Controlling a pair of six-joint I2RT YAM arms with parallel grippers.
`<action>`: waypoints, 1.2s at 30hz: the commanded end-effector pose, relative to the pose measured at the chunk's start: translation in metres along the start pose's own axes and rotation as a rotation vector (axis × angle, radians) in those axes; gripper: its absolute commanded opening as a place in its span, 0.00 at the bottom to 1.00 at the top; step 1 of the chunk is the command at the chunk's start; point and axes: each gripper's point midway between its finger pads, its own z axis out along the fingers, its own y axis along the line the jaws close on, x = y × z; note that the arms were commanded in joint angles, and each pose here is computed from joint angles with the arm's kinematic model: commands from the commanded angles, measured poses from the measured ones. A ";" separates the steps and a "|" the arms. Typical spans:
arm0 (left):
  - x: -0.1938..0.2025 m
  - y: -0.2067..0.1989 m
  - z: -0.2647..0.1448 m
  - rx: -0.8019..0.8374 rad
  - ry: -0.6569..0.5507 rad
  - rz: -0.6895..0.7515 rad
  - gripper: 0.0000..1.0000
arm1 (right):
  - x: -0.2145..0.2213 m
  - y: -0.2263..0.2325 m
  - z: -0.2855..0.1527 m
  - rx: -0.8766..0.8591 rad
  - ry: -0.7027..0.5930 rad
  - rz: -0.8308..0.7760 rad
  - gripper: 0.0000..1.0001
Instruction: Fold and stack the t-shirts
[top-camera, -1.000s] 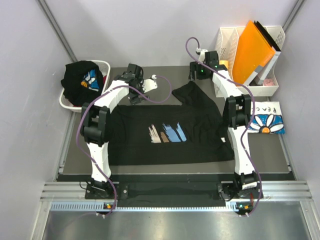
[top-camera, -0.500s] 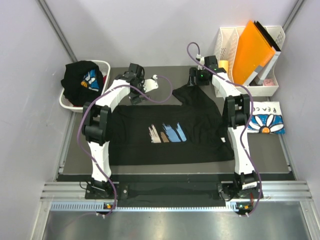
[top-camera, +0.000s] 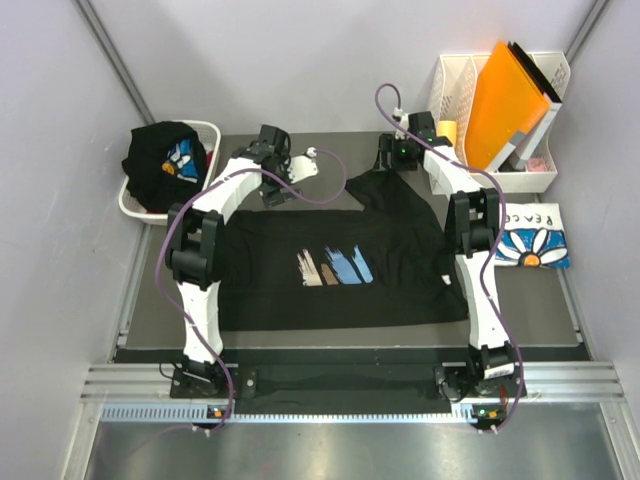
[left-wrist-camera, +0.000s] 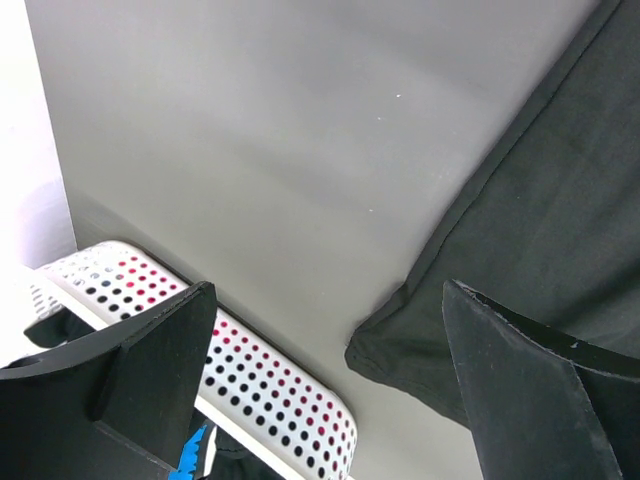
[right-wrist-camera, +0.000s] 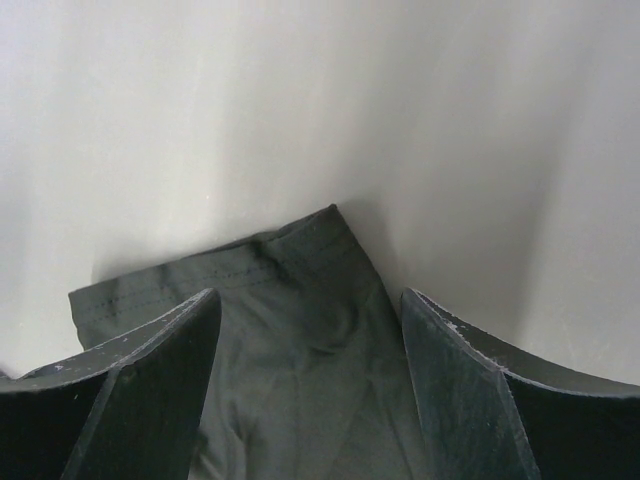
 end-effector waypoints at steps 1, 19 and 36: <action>-0.013 0.007 -0.001 -0.019 -0.037 -0.019 0.99 | -0.010 -0.008 0.007 0.016 -0.048 0.020 0.73; -0.005 -0.011 0.008 0.026 -0.015 -0.038 0.99 | -0.006 -0.004 0.019 0.010 -0.057 0.068 0.61; -0.001 -0.021 0.007 0.048 -0.007 -0.047 0.99 | 0.001 -0.006 0.019 0.032 -0.040 0.094 0.28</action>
